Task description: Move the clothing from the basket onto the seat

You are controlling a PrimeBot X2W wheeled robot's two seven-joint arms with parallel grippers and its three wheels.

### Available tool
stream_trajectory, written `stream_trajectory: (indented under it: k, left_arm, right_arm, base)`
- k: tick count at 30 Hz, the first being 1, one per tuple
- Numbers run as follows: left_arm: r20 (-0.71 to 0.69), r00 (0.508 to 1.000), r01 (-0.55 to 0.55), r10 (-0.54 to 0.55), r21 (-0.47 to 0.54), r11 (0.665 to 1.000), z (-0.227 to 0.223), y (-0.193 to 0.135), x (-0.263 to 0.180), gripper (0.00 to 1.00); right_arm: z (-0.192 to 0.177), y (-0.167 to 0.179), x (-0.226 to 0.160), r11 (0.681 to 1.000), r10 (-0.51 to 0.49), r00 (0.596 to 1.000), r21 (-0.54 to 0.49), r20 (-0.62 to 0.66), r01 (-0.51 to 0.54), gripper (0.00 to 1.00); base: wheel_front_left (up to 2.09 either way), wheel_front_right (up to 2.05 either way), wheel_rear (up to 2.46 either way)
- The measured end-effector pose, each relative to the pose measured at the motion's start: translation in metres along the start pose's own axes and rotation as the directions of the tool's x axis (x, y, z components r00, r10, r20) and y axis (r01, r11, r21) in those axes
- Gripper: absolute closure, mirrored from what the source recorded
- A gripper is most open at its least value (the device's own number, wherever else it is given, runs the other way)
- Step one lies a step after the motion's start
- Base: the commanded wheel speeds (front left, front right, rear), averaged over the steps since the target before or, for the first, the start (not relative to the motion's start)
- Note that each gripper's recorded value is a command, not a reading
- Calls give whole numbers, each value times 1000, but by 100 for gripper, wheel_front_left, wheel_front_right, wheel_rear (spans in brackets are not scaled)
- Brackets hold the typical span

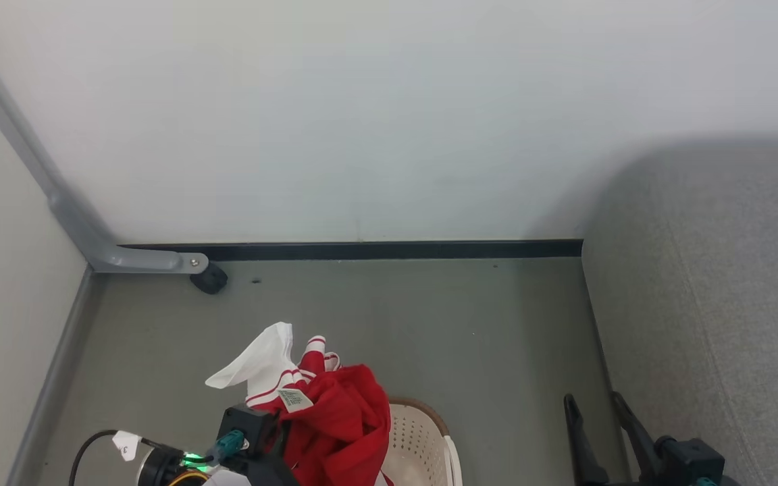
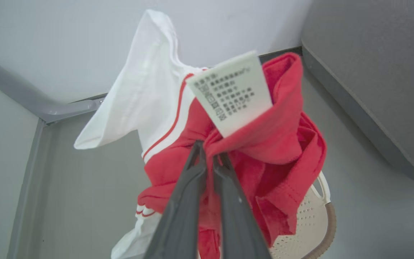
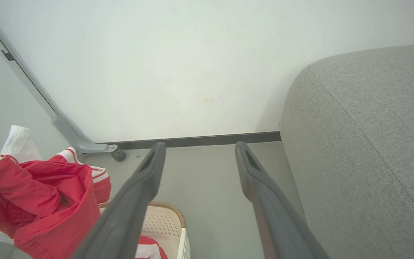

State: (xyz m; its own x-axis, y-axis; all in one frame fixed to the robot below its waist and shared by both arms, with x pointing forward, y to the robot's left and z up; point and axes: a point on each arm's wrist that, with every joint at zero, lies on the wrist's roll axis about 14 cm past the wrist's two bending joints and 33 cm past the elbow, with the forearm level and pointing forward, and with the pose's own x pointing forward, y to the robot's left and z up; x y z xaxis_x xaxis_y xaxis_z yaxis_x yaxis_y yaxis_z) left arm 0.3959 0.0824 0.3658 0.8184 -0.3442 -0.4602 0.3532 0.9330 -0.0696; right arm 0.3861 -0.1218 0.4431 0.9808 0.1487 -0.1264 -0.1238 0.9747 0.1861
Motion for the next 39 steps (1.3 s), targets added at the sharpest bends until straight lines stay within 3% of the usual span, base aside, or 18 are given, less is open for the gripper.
stream_trajectory:
  k: [12, 23, 28, 32, 39]
  left_arm:
    - [242, 970, -7, 19, -51, 999, 60, -4, -27, 100]
    - [423, 906, 18, 11, -64, 998, 105, -11, -52, 100]
    - [477, 879, 31, -5, -47, 998, 120, -17, -61, 100]
    - [520, 854, 54, -33, -25, 998, 132, -25, -68, 100]
    - [578, 811, 90, -90, 29, 996, 154, -40, -76, 100]
  right_arm:
    - [21, 33, -18, 993, 120, 990, -11, 72, -119, 0]
    - [31, 60, -25, 964, 249, 964, -120, 94, -238, 0]
    - [30, 78, -31, 934, 335, 939, -159, 82, -319, 0]
    - [22, 96, -38, 889, 415, 909, -233, 48, -394, 0]
    - [27, 107, -35, 864, 456, 889, -266, 53, -427, 0]
  base:
    - [0, 0, 0]
    - [0, 0, 0]
    - [0, 0, 0]
    - [0, 0, 0]
    - [0, 0, 0]
